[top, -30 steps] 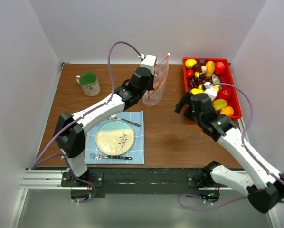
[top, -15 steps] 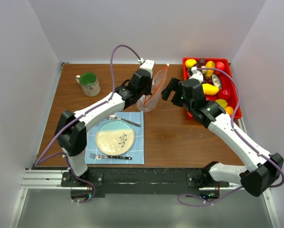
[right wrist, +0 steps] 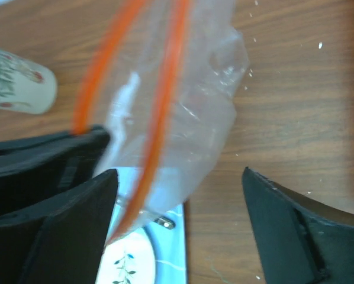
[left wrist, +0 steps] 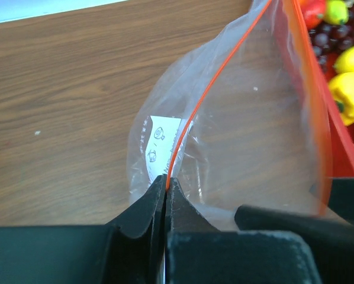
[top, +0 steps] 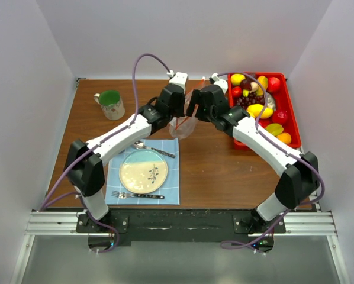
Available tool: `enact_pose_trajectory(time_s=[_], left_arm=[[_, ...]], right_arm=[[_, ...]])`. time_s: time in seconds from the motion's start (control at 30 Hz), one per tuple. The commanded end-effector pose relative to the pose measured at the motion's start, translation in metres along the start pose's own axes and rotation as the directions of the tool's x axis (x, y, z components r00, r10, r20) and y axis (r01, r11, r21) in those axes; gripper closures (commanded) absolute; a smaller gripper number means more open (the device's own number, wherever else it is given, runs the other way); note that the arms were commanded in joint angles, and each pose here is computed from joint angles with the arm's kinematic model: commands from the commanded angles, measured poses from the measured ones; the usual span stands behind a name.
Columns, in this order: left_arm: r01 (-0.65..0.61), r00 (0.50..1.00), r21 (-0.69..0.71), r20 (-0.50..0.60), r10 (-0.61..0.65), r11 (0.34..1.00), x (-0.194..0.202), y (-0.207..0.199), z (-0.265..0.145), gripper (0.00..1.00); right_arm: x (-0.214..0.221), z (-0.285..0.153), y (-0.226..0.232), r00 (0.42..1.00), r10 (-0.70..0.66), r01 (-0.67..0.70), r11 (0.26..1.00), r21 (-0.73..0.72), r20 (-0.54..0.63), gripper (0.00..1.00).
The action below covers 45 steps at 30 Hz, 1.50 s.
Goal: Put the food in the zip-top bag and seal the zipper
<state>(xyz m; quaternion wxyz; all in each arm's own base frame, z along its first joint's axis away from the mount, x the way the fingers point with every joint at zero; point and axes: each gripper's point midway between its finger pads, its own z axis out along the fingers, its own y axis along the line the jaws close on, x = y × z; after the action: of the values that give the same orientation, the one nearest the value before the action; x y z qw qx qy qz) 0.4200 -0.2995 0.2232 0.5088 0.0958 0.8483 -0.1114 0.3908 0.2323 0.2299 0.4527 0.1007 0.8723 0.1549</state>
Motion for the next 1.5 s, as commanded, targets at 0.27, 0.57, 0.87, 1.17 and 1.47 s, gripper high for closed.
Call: enact_pose_trajectory(time_s=[0.27,0.57,0.87,1.17,1.47], left_arm=[[0.105,0.990,-0.221,0.118,-0.080,0.970,-0.062,0.069,-0.036,1.00],[0.193,0.981,-0.162,0.062,-0.185,0.968,-0.003,0.057,-0.002,1.00],[0.317,0.942,-0.104,0.147,-0.301,0.943,-0.007,0.050,0.001,1.00],[0.356,0.924,-0.074,0.174,-0.339,0.932,-0.017,0.036,0.002,1.00],[0.351,0.925,-0.046,0.168,-0.339,0.935,-0.017,0.025,0.005,1.00]], right_arm=[[0.001,0.045,-0.036,0.998,-0.030,0.036,0.992,0.120,-0.051,0.78],[0.034,0.069,-0.027,0.987,-0.059,0.064,0.998,0.030,-0.147,0.73],[0.005,0.040,-0.016,0.991,-0.095,0.094,0.995,-0.016,-0.091,0.45],[-0.041,-0.031,-0.036,0.995,-0.095,0.093,0.994,0.055,0.041,0.27],[-0.073,-0.034,-0.153,0.998,-0.011,-0.013,0.938,0.347,0.069,0.21]])
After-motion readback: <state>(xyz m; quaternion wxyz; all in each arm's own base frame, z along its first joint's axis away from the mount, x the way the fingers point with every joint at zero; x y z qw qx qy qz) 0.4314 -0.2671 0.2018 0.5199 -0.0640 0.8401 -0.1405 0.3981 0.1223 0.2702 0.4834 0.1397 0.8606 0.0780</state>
